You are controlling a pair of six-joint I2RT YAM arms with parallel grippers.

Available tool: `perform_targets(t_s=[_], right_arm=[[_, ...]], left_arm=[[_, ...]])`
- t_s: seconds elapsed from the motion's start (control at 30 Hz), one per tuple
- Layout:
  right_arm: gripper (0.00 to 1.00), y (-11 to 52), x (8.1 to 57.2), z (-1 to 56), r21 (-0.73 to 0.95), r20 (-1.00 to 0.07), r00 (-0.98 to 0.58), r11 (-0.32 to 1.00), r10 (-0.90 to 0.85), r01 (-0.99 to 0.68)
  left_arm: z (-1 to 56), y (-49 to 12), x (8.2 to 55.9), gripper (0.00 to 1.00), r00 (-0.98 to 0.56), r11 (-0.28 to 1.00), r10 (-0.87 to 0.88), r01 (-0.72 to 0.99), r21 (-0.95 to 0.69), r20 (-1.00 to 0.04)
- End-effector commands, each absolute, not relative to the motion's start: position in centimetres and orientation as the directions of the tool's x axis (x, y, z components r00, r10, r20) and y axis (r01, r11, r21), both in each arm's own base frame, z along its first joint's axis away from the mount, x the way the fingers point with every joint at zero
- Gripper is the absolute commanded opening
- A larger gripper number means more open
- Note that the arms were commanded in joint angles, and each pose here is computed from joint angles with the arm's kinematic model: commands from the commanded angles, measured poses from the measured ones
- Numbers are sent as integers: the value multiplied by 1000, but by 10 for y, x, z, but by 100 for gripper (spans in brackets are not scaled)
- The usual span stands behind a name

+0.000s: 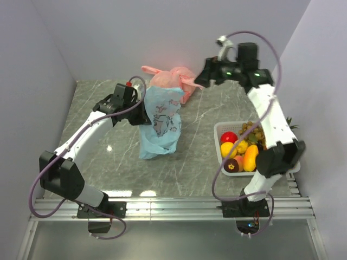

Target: Place the fake fruits into the plastic bag and tie a complex knot

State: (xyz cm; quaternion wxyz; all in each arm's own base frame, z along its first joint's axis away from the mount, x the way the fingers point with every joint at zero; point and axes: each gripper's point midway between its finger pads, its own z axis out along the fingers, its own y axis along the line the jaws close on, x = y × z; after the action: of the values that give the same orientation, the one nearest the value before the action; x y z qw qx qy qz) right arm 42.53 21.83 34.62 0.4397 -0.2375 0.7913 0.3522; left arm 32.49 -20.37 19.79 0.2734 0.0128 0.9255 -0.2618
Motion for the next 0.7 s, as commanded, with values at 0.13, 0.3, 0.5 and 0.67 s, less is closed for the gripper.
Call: perform_targets(t_s=[0.13,0.3,0.5,0.67], right_arm=[[89,98,368,331,138,-843,-499,817,-200,-560],[90,17,318,277,46,-665,-682,894,-306,-446],[91,-34,275,266,-156,-552,-696,877,-458,-454],[91,-39,268,250,-196,-501,-681,837,-534,-512]], left_arm=[[211,-210,312,0,-841,819,-179,160,-551,-511],[205,-200,305,0,-826,839,-161,173,-515,-540],[202,-198,296,1,-824,835,-145,195,-514,-548],[199,-201,293,1,-832,825,-133,207,-525,-538]])
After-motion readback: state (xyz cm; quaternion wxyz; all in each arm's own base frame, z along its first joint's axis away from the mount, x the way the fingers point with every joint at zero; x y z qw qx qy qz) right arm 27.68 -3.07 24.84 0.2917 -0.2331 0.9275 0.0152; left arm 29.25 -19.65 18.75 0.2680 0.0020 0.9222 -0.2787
